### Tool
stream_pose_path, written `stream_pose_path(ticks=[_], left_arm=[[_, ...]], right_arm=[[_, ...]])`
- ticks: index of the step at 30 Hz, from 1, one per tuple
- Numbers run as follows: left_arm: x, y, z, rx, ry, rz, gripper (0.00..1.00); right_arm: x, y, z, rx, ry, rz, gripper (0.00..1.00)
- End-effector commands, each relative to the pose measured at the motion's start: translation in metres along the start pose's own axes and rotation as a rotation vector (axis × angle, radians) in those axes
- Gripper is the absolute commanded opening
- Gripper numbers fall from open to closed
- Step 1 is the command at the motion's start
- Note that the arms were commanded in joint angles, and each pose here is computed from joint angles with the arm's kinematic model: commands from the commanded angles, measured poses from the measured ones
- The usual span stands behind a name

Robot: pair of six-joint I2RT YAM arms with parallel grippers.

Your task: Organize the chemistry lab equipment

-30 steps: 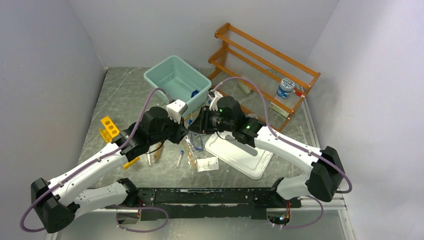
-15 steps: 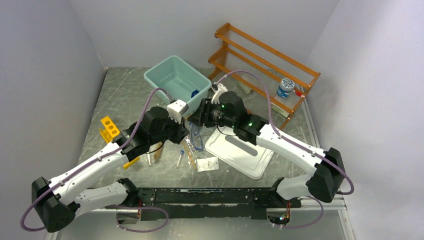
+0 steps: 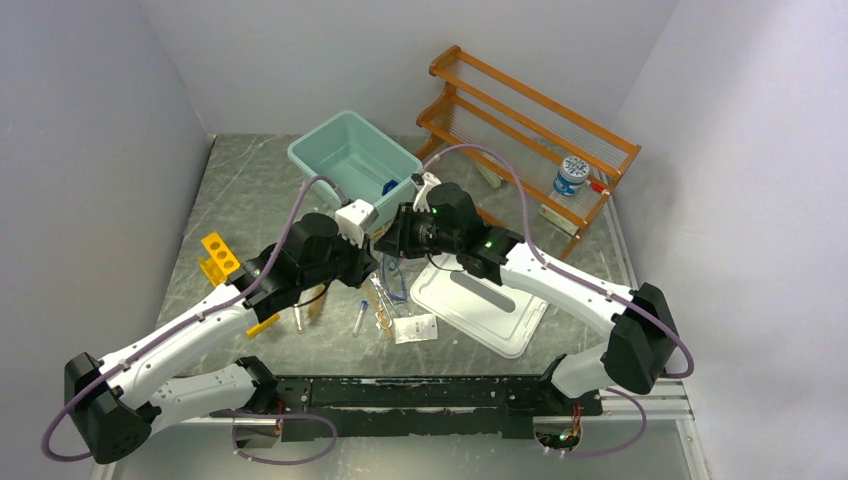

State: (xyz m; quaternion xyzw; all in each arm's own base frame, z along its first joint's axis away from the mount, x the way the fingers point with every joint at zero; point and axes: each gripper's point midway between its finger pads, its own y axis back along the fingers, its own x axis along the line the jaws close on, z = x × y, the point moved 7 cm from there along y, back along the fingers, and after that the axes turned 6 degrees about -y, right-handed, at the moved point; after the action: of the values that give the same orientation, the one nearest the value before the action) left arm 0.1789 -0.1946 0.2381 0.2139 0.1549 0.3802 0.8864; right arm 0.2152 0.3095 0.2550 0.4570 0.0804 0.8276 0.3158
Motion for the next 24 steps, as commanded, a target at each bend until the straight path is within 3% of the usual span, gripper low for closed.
stream_pose_path(ticks=[1,4,5,8,14,24], left_arm=[[-0.003,-0.001,0.012,-0.048,-0.003,-0.008,0.25],[-0.001,-0.001,0.016,-0.069,0.045,0.01,0.64],[0.001,-0.001,0.018,-0.084,0.063,0.033,0.71],[0.008,0.0,0.025,-0.106,0.102,0.073,0.82],[0.024,0.005,0.039,-0.152,0.157,0.124,0.83],[0.041,0.028,0.054,-0.348,0.177,0.232,0.8]], right_arm=[[0.008,0.004,0.007,-0.012,0.022,0.036,0.22],[0.002,0.008,0.018,-0.064,0.042,-0.028,0.22],[-0.001,0.01,0.023,-0.089,0.05,-0.056,0.22],[-0.013,0.021,0.046,-0.199,0.126,-0.137,0.21],[-0.052,0.038,0.083,-0.467,0.32,-0.404,0.21],[-0.096,0.007,0.081,-0.583,0.51,-0.511,0.19]])
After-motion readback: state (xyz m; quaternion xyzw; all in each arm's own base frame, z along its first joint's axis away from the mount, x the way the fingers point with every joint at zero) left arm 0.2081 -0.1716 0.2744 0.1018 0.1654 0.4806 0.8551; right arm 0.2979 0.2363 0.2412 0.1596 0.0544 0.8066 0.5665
